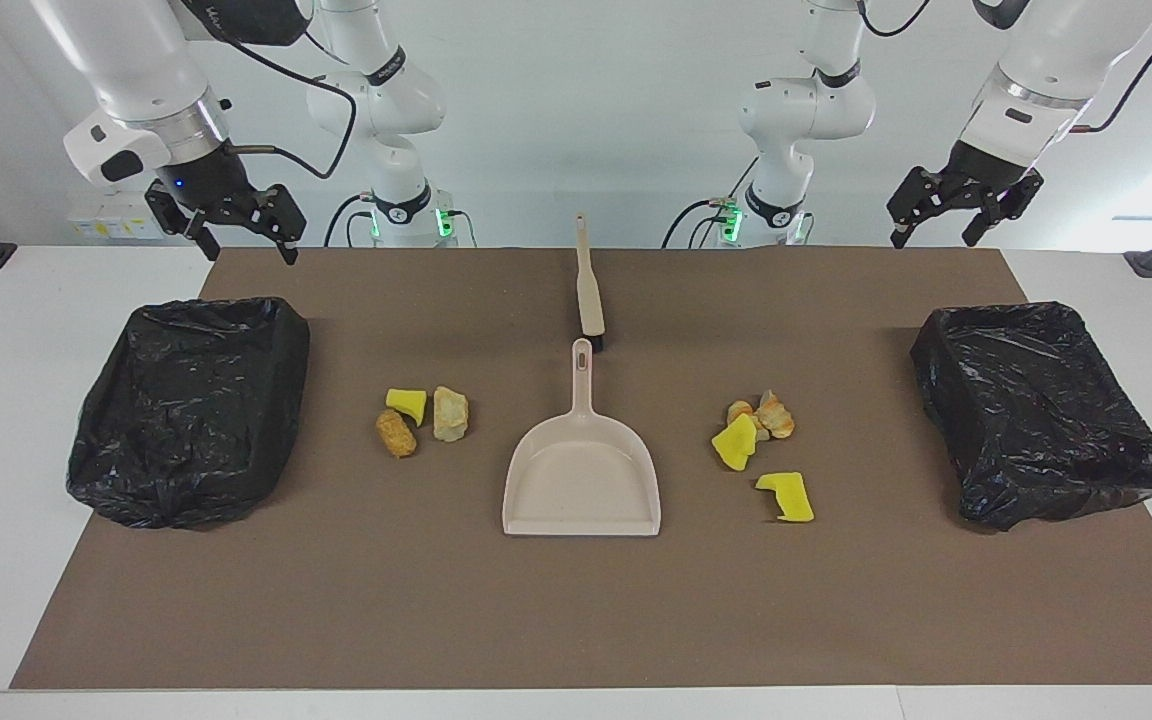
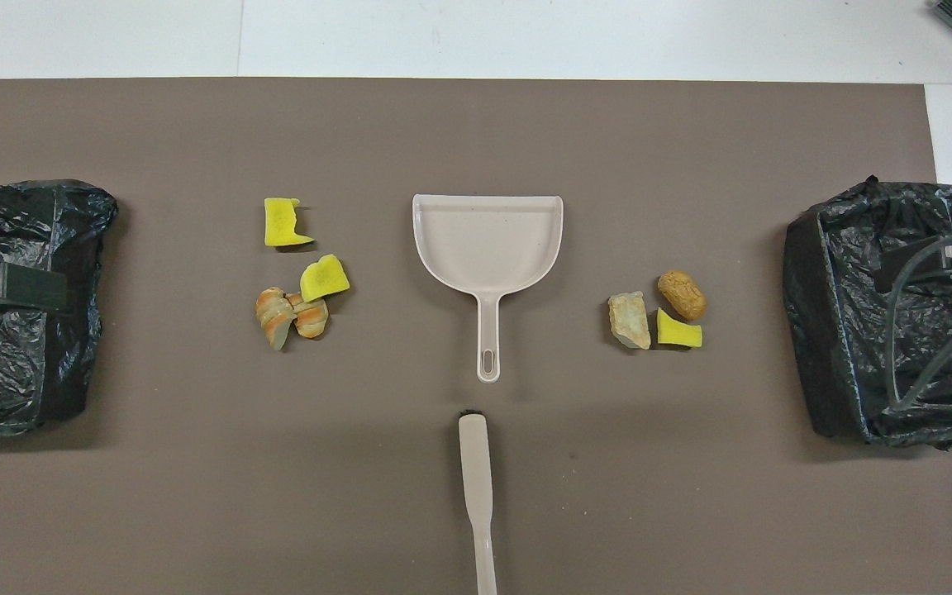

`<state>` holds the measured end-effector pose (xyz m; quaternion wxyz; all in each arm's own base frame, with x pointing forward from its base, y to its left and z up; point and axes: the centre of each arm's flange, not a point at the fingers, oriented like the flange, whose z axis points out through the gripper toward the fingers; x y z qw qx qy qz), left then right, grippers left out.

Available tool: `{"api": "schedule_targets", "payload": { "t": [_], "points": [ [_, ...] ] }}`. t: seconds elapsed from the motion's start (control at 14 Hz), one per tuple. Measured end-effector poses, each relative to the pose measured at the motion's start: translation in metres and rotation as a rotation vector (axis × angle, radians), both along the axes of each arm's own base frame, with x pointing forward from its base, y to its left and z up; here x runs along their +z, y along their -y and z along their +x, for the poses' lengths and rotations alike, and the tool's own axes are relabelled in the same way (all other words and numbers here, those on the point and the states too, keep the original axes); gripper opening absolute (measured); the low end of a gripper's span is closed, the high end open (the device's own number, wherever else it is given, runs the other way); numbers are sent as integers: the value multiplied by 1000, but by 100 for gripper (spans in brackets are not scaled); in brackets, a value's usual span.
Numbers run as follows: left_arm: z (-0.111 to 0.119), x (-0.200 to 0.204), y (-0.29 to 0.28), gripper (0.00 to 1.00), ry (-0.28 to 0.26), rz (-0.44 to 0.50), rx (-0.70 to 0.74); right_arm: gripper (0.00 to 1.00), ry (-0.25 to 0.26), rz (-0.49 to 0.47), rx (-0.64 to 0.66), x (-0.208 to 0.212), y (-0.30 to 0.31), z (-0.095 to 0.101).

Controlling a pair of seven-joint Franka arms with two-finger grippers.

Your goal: Sweep and dump trash in bin

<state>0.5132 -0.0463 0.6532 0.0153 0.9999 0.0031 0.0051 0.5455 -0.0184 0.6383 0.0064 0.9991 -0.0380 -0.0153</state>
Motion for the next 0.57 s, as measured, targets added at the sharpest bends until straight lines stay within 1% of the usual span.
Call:
{"api": "schedule_targets", "payload": {
  "t": [0.57],
  "points": [
    [-2, -8, 0, 100, -18, 2, -1, 100, -5, 0, 1, 0, -1, -1]
  ]
}}
